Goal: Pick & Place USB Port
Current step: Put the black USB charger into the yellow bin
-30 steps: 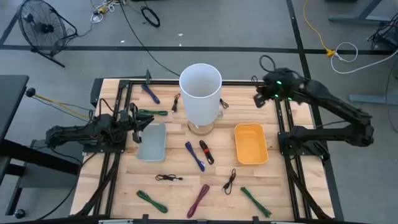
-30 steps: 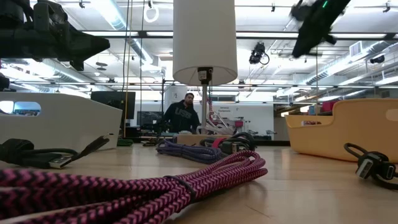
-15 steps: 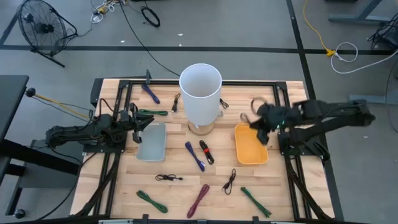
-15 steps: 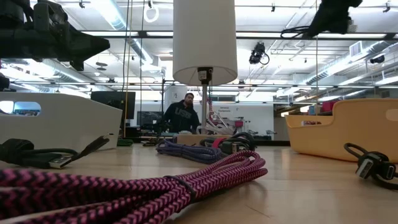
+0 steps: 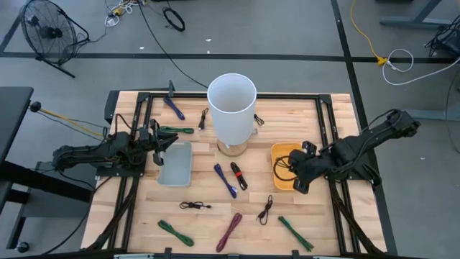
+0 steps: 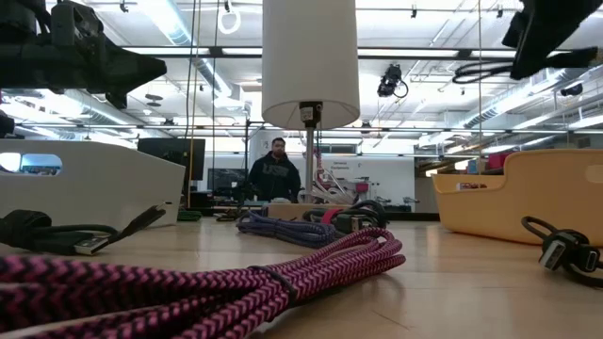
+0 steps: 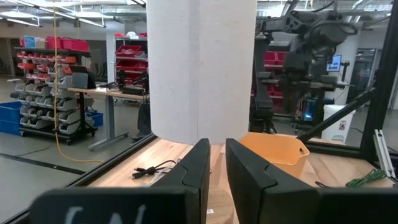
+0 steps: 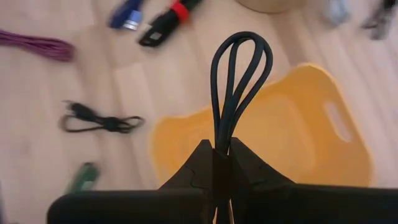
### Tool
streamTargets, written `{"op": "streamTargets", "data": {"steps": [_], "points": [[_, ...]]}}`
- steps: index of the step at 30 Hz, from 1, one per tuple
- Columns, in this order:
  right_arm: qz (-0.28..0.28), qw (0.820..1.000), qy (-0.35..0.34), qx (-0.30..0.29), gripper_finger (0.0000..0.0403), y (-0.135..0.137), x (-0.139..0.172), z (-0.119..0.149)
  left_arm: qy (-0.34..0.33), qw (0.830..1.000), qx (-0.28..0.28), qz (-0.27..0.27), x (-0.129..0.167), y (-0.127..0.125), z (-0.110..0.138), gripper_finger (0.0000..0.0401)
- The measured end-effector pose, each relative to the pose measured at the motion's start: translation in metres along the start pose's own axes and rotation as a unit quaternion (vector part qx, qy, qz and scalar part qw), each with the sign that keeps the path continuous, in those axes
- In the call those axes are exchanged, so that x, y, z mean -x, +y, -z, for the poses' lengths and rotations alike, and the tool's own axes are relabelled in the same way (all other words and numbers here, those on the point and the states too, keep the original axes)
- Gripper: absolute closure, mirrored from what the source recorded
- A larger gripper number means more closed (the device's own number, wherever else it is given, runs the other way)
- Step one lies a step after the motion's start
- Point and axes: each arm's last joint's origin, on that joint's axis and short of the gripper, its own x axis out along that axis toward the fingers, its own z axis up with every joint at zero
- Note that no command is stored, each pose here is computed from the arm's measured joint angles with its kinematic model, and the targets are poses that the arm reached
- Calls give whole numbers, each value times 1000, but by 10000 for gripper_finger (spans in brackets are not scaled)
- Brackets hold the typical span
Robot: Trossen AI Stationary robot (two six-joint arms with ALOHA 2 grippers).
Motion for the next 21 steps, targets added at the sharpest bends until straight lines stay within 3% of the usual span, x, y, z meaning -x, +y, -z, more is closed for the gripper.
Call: {"op": "streamTargets", "data": {"steps": [5,21], "points": [[39,999,11,-30,387,-5,-1,4,2,1000,-1,0,0,0,0,343],[55,998,0,-34,382,-6,-1,4,7,1000,-2,0,0,0,1,343]]}}
